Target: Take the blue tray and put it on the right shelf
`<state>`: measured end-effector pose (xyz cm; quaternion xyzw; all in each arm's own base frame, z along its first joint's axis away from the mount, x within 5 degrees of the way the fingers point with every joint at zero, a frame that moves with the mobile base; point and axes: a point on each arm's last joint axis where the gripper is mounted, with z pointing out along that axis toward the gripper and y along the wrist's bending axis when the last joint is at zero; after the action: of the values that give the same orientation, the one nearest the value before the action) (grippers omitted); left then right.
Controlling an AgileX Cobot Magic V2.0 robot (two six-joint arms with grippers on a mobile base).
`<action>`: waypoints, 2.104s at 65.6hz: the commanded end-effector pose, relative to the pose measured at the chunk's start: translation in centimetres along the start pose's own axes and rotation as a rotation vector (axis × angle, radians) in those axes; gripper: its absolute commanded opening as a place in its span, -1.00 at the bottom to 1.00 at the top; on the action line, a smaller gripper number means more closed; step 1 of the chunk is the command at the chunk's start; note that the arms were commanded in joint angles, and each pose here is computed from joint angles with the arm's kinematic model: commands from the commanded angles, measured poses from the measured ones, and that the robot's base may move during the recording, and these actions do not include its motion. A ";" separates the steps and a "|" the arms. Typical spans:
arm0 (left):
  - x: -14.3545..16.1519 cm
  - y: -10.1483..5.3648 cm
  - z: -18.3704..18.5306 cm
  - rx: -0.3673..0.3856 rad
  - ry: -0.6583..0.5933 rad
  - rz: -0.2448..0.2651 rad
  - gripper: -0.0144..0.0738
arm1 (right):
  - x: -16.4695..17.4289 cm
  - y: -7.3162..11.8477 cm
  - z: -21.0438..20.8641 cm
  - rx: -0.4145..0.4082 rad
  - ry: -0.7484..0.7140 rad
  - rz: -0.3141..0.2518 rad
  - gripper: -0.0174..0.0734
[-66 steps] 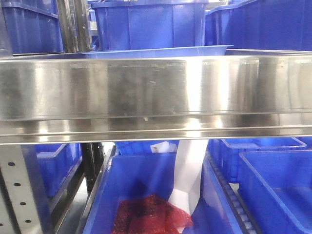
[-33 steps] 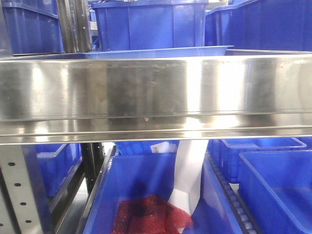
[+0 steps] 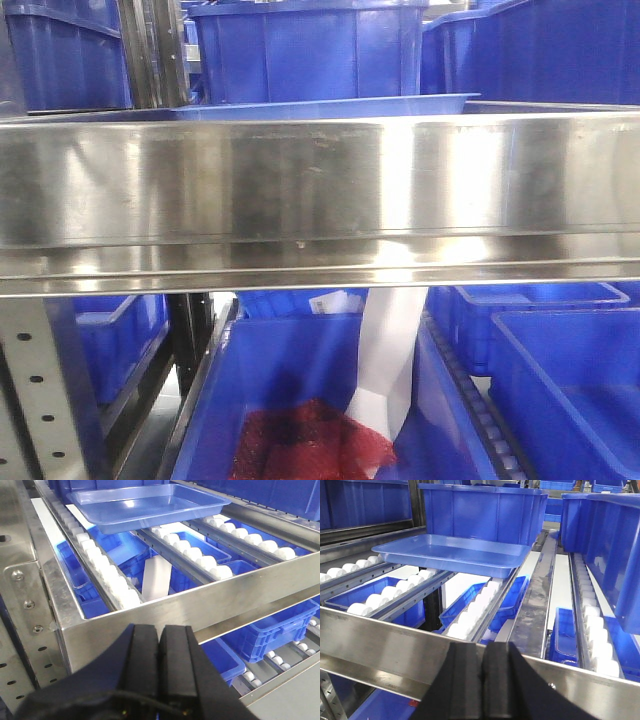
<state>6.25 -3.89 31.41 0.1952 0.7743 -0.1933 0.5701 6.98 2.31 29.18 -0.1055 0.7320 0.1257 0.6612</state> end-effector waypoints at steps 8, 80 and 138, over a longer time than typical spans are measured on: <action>-1.3 -0.4 -0.8 0.049 -0.098 -0.011 -0.78 | -1.7 0.2 -0.2 -0.019 -0.112 -0.026 -0.49; 11.9 3.7 1.0 -0.496 -0.357 -0.020 -0.78 | -1.7 0.2 -0.2 -0.019 -0.112 -0.026 -0.49; 11.9 3.7 1.0 -0.496 -0.357 -0.020 -0.78 | 0.6 -1.4 -0.4 0.196 -0.198 -0.034 -0.49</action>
<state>5.66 -0.45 19.66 0.0106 0.7113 -0.0392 0.7017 7.15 1.28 27.87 -0.0584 0.7218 0.0700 0.6861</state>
